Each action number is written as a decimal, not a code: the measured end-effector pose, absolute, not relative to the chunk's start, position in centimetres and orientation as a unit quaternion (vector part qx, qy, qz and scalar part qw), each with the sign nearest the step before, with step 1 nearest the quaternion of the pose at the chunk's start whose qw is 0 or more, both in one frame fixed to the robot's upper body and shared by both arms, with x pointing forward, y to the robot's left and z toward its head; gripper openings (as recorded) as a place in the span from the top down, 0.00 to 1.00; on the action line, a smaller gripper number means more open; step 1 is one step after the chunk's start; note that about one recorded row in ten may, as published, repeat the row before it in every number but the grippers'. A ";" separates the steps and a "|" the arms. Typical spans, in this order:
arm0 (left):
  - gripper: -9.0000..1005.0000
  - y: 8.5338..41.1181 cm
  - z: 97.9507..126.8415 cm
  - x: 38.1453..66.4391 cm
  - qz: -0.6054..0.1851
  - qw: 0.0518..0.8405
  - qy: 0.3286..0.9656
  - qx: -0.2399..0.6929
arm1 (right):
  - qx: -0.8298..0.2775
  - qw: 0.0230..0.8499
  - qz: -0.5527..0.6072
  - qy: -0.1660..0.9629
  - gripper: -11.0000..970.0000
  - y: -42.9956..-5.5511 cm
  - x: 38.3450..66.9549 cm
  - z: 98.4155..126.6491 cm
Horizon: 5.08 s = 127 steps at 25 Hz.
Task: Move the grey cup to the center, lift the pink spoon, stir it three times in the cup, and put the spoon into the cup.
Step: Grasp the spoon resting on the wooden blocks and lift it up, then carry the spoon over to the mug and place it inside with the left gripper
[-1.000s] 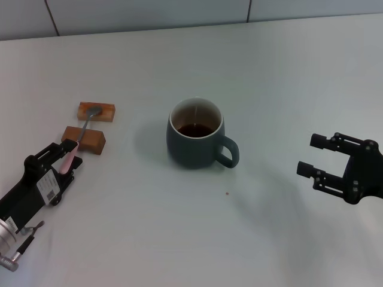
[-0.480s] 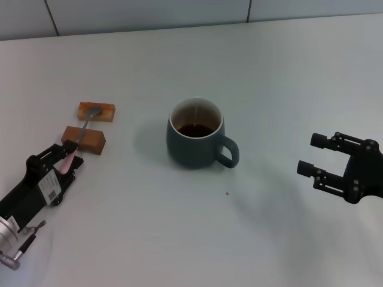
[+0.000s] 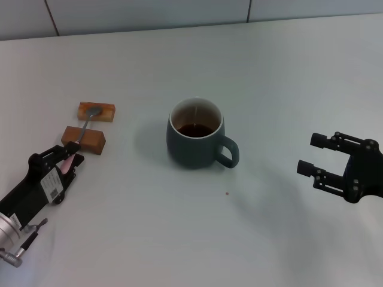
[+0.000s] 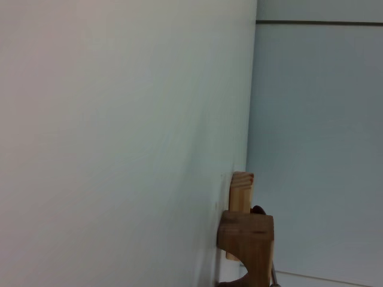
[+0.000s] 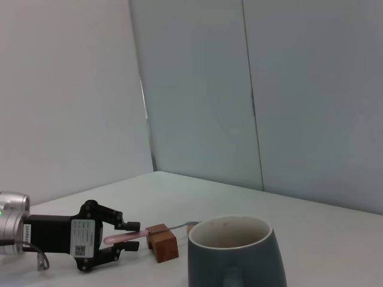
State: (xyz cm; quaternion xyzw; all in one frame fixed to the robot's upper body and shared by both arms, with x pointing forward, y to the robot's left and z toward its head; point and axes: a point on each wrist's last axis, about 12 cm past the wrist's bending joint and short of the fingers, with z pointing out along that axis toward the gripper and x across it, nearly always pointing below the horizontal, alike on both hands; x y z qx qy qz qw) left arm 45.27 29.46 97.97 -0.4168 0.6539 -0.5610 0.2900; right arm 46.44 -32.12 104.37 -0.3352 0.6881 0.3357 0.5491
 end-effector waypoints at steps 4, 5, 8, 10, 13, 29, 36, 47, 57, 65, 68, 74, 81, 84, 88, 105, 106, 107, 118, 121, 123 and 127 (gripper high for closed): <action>0.72 29.4 97.9 45.3 -0.559 0.288 0.654 -0.420 | -0.335 0.549 0.336 0.688 0.32 -32.1 46.5 104.4; 0.72 29.4 97.9 45.3 -0.559 0.288 0.654 -0.420 | -0.335 0.549 0.336 0.688 0.32 -32.1 46.5 104.4; 0.72 29.3 97.8 45.3 -0.559 0.288 0.653 -0.421 | -0.335 0.549 0.336 0.689 0.32 -32.1 46.5 104.4; 0.73 29.3 97.9 45.3 -0.559 0.289 0.653 -0.421 | -0.334 0.549 0.336 0.689 0.32 -32.1 46.5 104.4; 0.77 29.3 97.9 45.4 -0.559 0.289 0.653 -0.421 | -0.334 0.548 0.337 0.689 0.32 -32.1 46.5 104.4; 0.84 29.4 98.2 45.6 -0.564 0.300 0.650 -0.411 | -0.331 0.547 0.337 0.691 0.32 -32.1 46.5 104.4; 0.85 29.4 99.2 45.9 -0.582 0.329 0.642 -0.376 | -0.328 0.546 0.338 0.693 0.32 -32.0 46.6 104.2; 0.86 30.0 102.9 48.1 -0.626 0.385 0.625 -0.264 | -0.332 0.547 0.338 0.690 0.32 -31.7 47.1 104.4; 0.86 30.4 112.5 53.1 -0.635 0.443 0.630 0.056 | -0.334 0.547 0.335 0.690 0.32 -31.7 47.4 104.5; 0.86 26.9 120.1 56.2 -0.519 0.405 0.680 0.322 | -0.337 0.548 0.332 0.690 0.32 -31.7 47.6 104.6; 0.86 25.3 122.3 57.0 -0.454 0.384 0.698 0.399 | -0.338 0.549 0.332 0.689 0.32 -31.7 47.6 104.6; 0.86 22.9 124.3 57.4 -0.353 0.347 0.713 0.497 | -0.339 0.549 0.330 0.689 0.32 -31.8 47.7 104.7; 0.86 18.8 126.4 58.0 -0.186 0.276 0.722 0.607 | -0.340 0.549 0.328 0.690 0.32 -31.9 47.8 104.9; 0.86 17.9 126.5 58.1 -0.156 0.259 0.721 0.624 | -0.340 0.549 0.327 0.690 0.32 -31.9 47.9 104.9; 0.86 16.4 126.5 58.2 -0.110 0.232 0.714 0.652 | -0.341 0.549 0.326 0.690 0.32 -31.9 48.1 105.0; 0.86 12.5 124.7 58.1 0.000 0.178 0.685 0.707 | -0.340 0.548 0.327 0.690 0.32 -31.8 48.3 105.0; 0.86 12.1 124.6 58.1 0.005 0.175 0.680 0.712 | -0.339 0.548 0.328 0.691 0.32 -31.8 48.3 105.0; 0.86 12.1 124.6 58.1 0.005 0.175 0.680 0.712 | -0.339 0.548 0.328 0.691 0.32 -31.8 48.3 105.0; 0.86 10.2 123.2 58.4 0.026 0.158 0.663 0.731 | -0.337 0.547 0.331 0.691 0.32 -31.7 48.3 105.0; 0.86 10.2 122.9 58.6 0.028 0.156 0.664 0.731 | -0.337 0.547 0.331 0.692 0.32 -31.7 48.3 105.0; 0.86 10.2 122.9 58.6 0.028 0.155 0.664 0.731 | -0.336 0.547 0.331 0.692 0.32 -31.7 48.3 105.0; 0.86 10.1 122.9 58.4 0.025 0.152 0.661 0.734 | -0.335 0.546 0.331 0.692 0.32 -31.7 48.3 105.0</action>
